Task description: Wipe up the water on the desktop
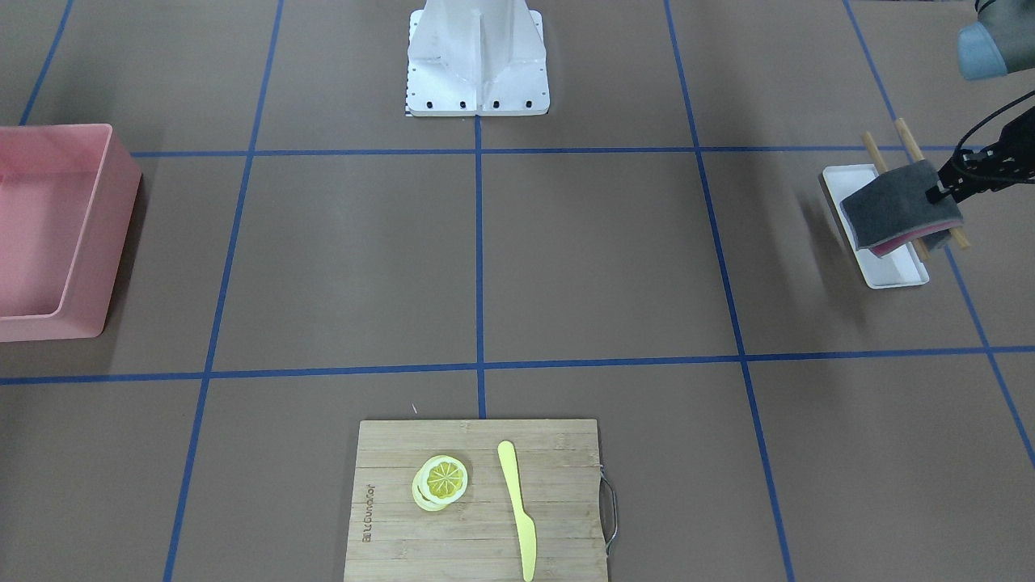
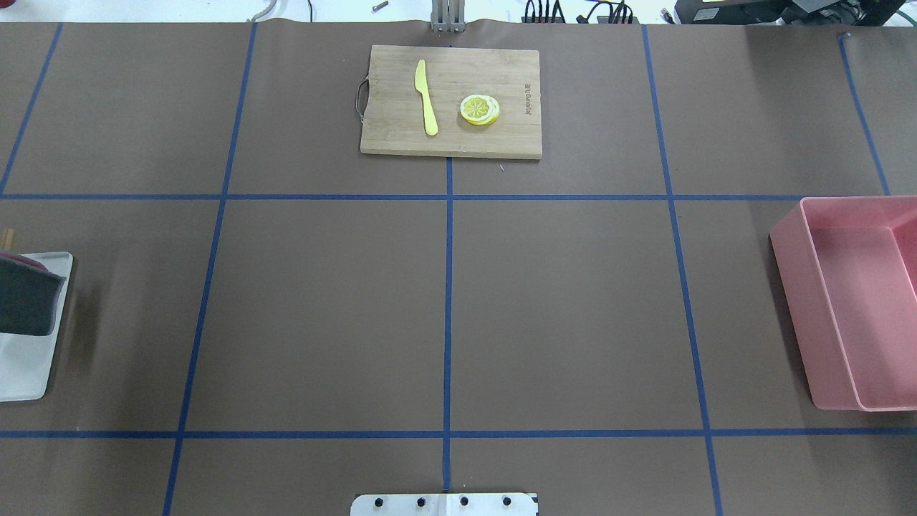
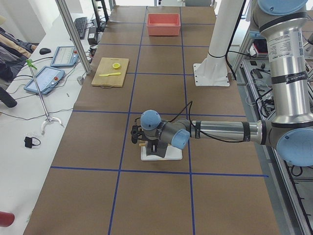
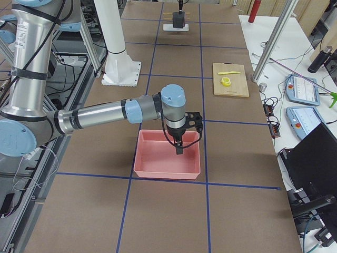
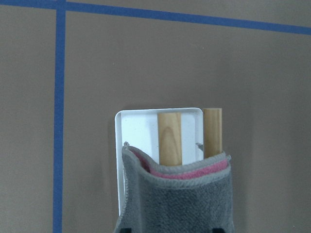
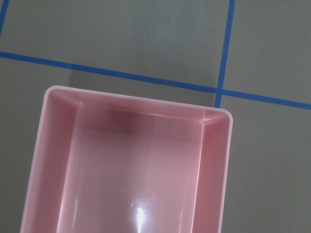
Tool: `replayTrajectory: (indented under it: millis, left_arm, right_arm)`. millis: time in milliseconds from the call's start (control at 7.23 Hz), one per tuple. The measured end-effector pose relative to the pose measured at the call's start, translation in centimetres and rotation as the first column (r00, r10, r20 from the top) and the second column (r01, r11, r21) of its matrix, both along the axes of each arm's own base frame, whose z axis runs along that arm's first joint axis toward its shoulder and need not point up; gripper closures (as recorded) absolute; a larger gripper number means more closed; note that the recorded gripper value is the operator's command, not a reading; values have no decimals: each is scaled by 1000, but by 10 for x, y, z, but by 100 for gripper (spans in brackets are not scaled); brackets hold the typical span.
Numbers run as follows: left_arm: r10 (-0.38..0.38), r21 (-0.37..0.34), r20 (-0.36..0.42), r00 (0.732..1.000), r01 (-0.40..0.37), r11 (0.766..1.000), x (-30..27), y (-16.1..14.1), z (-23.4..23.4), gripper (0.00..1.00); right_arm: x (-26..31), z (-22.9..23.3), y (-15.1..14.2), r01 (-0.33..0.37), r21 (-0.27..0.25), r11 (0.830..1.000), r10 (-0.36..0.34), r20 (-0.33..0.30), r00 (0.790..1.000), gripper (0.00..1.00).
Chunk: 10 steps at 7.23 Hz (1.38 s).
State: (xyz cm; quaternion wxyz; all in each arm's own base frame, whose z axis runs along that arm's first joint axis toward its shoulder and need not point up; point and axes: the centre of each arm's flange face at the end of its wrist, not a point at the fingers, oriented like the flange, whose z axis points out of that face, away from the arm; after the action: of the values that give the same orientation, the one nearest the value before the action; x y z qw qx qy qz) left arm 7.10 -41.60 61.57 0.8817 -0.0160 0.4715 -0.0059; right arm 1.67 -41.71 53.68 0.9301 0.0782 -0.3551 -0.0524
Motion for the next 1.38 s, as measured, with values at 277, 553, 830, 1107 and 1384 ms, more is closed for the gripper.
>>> replayTrajectory:
  millis: [277,553,830,1107,1384]
  left_arm:
    - [9,0,-32,999,-9,1000,0,1,-7,100]
    - [10,4,-42,999,-10,1000,-1,2,-12,100]
    - [12,6,-50,999,-12,1000,-1,2,-15,100]
    - [8,-35,-128,992,-13,999,3,2,-39,100]
    - [-56,-98,-188,981,38,995,10,-17,-97,100]
  right_arm:
    - [0,0,0,1,0,1000,-1,2,1000,0]
    - [0,0,0,0,0,1000,0,2,1000,0]
    - [0,0,0,1,1,1000,-1,2,1000,0]
    - [-3,-5,-2,8,6,1000,-8,30,1000,0]
    - [-8,-18,-4,27,50,998,-31,91,995,0]
